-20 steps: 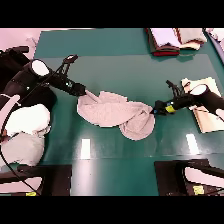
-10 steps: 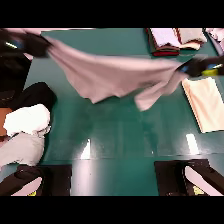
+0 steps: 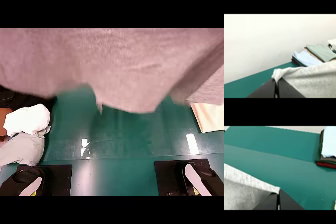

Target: Fold the shirts.

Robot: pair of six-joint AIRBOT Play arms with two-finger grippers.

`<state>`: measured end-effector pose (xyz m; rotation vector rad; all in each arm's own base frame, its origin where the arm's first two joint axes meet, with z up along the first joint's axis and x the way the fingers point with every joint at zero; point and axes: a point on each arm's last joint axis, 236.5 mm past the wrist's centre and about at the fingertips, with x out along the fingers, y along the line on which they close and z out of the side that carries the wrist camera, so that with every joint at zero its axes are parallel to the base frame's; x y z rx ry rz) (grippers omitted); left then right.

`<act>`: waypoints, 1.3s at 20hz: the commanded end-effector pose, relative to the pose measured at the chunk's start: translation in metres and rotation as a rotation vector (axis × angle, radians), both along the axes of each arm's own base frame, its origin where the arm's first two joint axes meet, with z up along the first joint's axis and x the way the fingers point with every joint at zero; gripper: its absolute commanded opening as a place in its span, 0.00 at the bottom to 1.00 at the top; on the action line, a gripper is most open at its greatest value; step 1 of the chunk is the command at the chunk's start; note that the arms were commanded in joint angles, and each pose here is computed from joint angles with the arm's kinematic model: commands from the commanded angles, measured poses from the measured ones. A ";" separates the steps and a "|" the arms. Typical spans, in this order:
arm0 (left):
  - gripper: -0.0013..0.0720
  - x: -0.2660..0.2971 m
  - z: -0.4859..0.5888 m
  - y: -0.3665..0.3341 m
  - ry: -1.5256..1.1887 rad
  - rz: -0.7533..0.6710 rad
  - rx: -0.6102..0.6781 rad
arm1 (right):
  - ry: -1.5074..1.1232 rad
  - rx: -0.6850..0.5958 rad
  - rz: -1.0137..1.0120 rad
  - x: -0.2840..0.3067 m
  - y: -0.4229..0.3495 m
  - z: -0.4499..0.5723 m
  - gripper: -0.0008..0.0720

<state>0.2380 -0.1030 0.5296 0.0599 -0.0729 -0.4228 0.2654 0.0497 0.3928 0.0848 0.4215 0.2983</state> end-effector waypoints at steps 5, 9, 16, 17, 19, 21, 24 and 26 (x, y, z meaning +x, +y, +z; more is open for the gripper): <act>0.05 0.117 -0.201 -0.034 0.612 -0.032 0.171 | 0.451 0.097 0.085 0.065 0.010 -0.111 0.03; 0.05 0.162 -0.396 -0.051 1.063 -0.054 0.254 | 0.910 0.048 0.178 0.090 0.036 -0.284 0.03; 0.05 0.231 -0.511 -0.049 1.101 0.029 0.265 | 0.934 0.093 0.098 0.174 0.034 -0.384 0.16; 0.13 0.237 -0.506 -0.043 1.089 0.050 0.241 | 0.907 0.091 0.098 0.186 0.033 -0.377 0.57; 0.69 0.239 -0.494 -0.020 1.135 0.110 0.178 | 0.862 0.092 0.100 0.200 0.026 -0.353 0.65; 0.68 0.221 -0.482 0.014 1.221 0.153 0.149 | 0.836 0.091 0.106 0.196 0.020 -0.327 0.63; 0.68 0.174 -0.481 0.034 1.307 0.176 0.135 | 0.814 0.093 0.089 0.170 0.010 -0.308 0.63; 0.68 0.128 -0.503 0.027 1.383 0.180 0.115 | 0.804 0.102 0.070 0.150 0.008 -0.305 0.63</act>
